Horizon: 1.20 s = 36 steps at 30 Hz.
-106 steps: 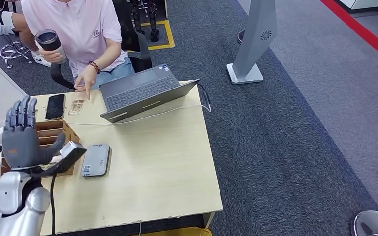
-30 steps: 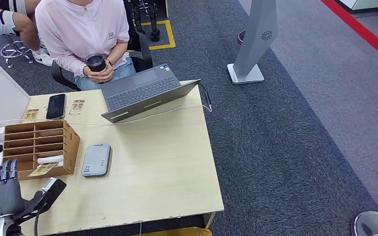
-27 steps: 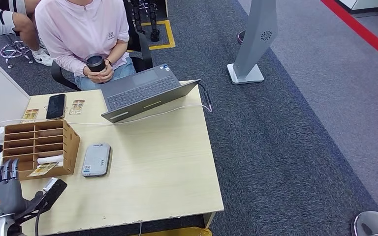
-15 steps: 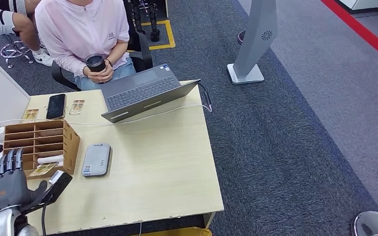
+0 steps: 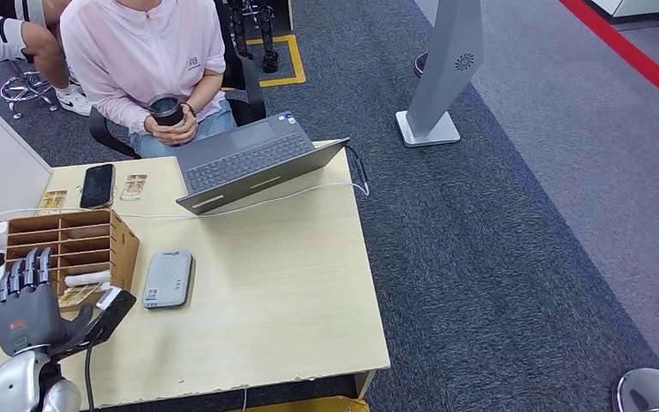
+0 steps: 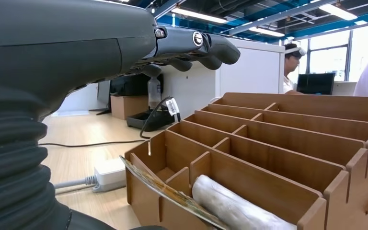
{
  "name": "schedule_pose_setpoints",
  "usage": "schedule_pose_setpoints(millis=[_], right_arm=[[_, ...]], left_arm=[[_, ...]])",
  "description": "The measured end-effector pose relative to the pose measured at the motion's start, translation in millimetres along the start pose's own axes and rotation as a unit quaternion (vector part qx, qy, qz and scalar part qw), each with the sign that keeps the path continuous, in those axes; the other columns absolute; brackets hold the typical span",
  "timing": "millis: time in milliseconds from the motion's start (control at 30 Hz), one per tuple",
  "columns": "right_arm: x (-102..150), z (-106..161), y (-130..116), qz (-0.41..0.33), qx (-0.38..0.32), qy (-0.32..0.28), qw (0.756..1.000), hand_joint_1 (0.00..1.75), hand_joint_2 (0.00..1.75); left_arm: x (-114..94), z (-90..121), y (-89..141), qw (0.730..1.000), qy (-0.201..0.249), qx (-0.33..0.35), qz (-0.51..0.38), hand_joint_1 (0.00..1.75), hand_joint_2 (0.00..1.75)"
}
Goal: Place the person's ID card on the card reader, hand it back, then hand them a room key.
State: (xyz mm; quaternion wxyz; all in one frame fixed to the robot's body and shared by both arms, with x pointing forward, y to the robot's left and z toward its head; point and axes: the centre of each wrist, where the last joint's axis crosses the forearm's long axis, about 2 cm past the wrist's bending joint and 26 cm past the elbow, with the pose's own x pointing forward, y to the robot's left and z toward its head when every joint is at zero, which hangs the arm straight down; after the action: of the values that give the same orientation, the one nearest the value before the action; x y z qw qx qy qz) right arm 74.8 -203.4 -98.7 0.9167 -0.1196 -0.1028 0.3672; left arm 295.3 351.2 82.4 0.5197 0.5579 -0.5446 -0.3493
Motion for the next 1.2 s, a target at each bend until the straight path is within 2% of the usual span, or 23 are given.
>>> schedule_pose_setpoints(millis=[633,1133,1200], right_arm=[[0.0,-0.1,-0.2,0.004,0.003,0.0,1.0,0.0,1.75],[-0.3,-0.3,-0.5,0.001,0.003,0.0,1.0,0.0,1.75],[-0.4,-0.3,-0.5,0.001,0.003,0.0,1.0,0.0,1.75]], left_arm=[[-1.7,2.4,-8.4,1.0,0.023,-0.02,0.003,0.0,1.75],[-2.0,2.6,-9.7,0.999,0.025,-0.023,0.005,0.0,1.75],[-2.0,2.6,-9.7,0.999,0.025,-0.023,0.005,0.87,1.75]])
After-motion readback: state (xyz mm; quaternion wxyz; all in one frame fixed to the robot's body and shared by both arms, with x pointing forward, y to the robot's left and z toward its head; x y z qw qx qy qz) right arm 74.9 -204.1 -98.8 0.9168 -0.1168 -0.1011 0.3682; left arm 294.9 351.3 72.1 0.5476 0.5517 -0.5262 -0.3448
